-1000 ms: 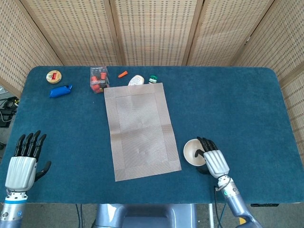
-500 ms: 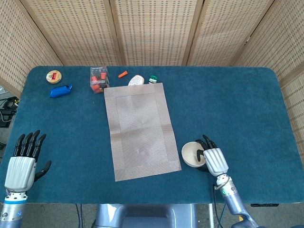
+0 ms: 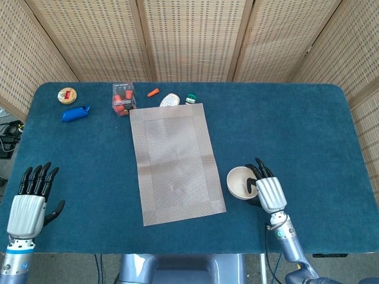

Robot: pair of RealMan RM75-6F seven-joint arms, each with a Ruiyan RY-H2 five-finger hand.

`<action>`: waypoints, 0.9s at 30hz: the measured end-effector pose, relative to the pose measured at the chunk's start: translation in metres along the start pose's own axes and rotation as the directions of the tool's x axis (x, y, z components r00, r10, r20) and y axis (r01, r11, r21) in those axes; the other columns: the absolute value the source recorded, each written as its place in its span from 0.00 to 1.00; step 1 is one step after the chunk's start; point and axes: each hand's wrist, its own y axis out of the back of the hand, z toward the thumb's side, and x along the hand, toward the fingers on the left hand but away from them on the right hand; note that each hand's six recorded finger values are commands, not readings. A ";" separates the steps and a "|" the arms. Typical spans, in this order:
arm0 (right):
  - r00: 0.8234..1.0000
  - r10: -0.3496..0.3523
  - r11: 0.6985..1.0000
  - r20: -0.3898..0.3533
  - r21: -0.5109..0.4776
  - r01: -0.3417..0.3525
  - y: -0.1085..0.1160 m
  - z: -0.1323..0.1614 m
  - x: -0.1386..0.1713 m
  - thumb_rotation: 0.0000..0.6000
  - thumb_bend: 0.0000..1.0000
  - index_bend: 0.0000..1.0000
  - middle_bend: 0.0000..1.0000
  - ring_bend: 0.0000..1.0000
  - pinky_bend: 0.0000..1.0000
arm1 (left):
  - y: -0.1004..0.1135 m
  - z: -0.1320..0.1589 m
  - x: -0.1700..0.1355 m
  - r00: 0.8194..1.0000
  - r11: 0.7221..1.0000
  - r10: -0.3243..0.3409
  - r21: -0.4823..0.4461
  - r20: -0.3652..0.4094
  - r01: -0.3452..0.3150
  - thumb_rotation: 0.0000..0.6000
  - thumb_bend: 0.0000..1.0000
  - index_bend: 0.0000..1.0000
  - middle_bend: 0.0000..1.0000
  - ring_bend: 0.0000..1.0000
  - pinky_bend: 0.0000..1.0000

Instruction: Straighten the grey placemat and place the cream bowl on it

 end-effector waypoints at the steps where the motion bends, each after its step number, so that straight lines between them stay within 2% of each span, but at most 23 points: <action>1: 1.000 -0.012 1.000 0.004 0.000 0.012 0.002 0.000 -0.004 1.00 0.33 0.74 0.32 0.07 0.28 | 0.000 0.000 0.000 1.000 1.000 0.001 0.000 -0.001 -0.001 1.00 0.29 0.07 0.00 0.00 0.00; 13: 0.991 -0.111 0.992 0.071 0.070 0.106 0.037 -0.022 -0.076 1.00 0.33 0.74 0.33 0.08 0.28 | 0.001 -0.009 0.003 1.000 1.000 0.003 -0.004 -0.030 -0.003 1.00 0.29 0.08 0.00 0.00 0.00; 21: 0.983 -0.113 0.981 0.143 0.174 0.087 0.045 -0.049 -0.120 1.00 0.33 0.74 0.33 0.08 0.28 | -0.002 -0.011 0.005 0.999 1.000 -0.002 0.004 -0.035 0.002 1.00 0.29 0.08 0.00 0.00 0.00; 27: 0.973 -0.095 0.969 0.208 0.243 0.043 0.046 -0.068 -0.143 1.00 0.33 0.74 0.33 0.08 0.27 | -0.002 -0.013 0.006 0.999 1.000 -0.005 0.006 -0.040 0.005 1.00 0.29 0.08 0.00 0.00 0.00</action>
